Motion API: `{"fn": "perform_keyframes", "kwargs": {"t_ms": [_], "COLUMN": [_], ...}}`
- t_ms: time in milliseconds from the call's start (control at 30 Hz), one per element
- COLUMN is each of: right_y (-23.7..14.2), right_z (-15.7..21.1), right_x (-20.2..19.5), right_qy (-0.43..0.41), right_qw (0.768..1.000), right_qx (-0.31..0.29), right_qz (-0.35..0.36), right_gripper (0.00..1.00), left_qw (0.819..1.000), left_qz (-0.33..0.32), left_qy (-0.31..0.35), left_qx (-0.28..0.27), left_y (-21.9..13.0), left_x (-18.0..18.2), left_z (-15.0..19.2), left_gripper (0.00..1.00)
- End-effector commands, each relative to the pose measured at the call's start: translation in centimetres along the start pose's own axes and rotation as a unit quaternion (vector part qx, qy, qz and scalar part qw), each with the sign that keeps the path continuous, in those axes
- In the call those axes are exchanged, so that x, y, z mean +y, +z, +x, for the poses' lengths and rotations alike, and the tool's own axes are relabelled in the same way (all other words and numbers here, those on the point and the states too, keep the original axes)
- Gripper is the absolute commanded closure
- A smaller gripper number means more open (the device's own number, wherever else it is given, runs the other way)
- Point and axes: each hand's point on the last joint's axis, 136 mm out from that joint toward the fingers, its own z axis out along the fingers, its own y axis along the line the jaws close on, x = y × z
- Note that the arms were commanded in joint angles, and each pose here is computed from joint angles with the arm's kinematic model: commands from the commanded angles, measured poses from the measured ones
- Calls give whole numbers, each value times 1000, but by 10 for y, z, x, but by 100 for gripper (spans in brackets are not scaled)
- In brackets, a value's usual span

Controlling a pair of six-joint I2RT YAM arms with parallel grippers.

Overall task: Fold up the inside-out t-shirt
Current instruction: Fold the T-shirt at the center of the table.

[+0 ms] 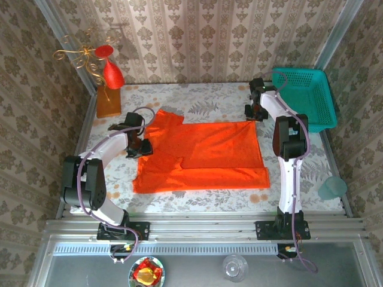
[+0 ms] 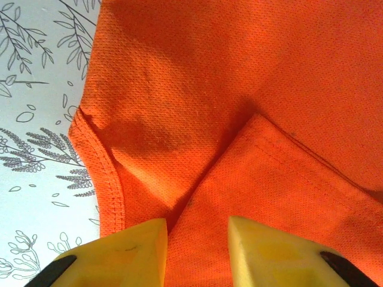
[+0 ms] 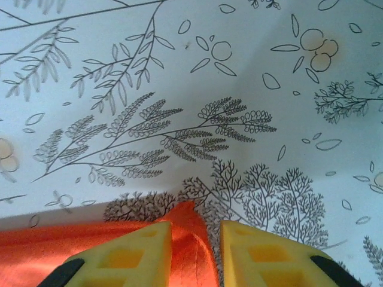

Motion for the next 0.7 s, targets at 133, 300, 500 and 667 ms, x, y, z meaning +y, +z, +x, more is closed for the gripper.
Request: {"fn": "perform_keyframes", "kwargs": {"t_ms": [133,300,500,667], "right_y": [2,3,7,5], "right_z": [1,-3,3,8], "right_x": [-16,-14,-4,-3], "right_qy": [0,8,12,20], "right_qw": [999,1000,1000,1000], "right_qx": [10,4,12,12], "right_qz": [34,21,-11,-18], "right_gripper": [88,92,100,100], "left_qw": [1000,1000,996,991], "left_qz": [-4,0,19,1], "left_qy": [9,19,73,125], "left_qx": [-1,-11,-40,-47], "left_y": [0,0,1,14], "left_x": [3,-1,-19,-28], "left_z": [-8,-28,-84,-135], "left_gripper": [68,68,67,66]}}
